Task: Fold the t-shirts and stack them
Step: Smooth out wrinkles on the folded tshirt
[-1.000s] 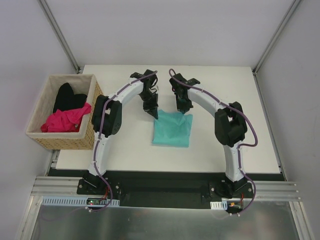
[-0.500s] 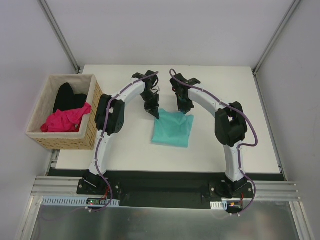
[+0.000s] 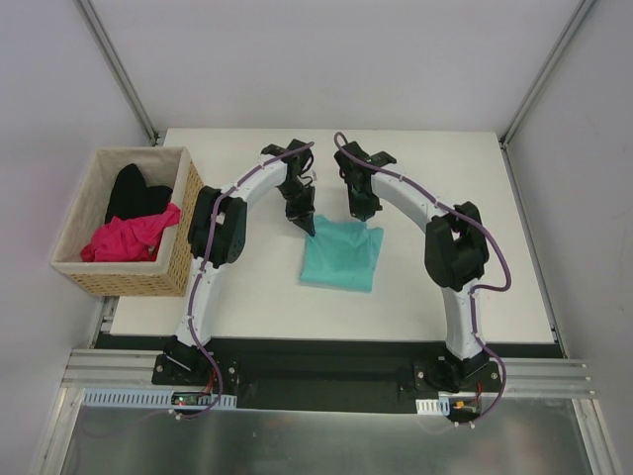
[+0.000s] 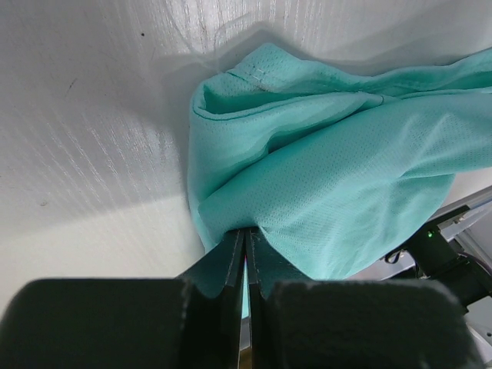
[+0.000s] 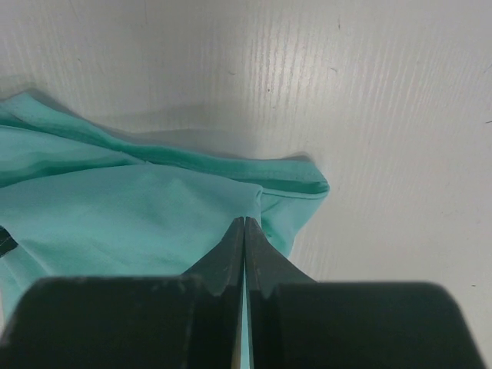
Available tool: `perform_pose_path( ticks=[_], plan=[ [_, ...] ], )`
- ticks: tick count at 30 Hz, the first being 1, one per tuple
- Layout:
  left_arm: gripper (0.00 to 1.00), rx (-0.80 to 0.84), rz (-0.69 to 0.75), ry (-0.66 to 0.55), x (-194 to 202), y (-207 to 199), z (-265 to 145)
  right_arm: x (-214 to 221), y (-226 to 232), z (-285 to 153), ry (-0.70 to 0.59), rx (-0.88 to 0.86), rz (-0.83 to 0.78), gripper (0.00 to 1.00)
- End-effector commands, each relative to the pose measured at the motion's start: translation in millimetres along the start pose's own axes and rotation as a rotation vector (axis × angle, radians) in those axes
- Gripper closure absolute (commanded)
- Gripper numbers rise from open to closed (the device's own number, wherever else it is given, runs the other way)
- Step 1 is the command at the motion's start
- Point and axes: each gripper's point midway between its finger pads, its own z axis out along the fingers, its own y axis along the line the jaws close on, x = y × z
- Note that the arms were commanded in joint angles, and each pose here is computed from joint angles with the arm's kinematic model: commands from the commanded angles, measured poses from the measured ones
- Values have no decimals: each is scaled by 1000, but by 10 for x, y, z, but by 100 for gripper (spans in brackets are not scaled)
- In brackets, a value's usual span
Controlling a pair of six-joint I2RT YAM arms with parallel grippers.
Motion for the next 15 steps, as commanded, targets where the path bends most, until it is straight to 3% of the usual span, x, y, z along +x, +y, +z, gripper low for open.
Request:
perform_pose_path(
  ticks=[1, 15],
  plan=[
    [100, 15, 17, -19, 21, -57, -172, -154, 87, -370, -73, -52, 17, 100],
    [100, 23, 5, -35, 34, -107, -257, 77, 159, -114, 3, -75, 45, 100]
  ],
)
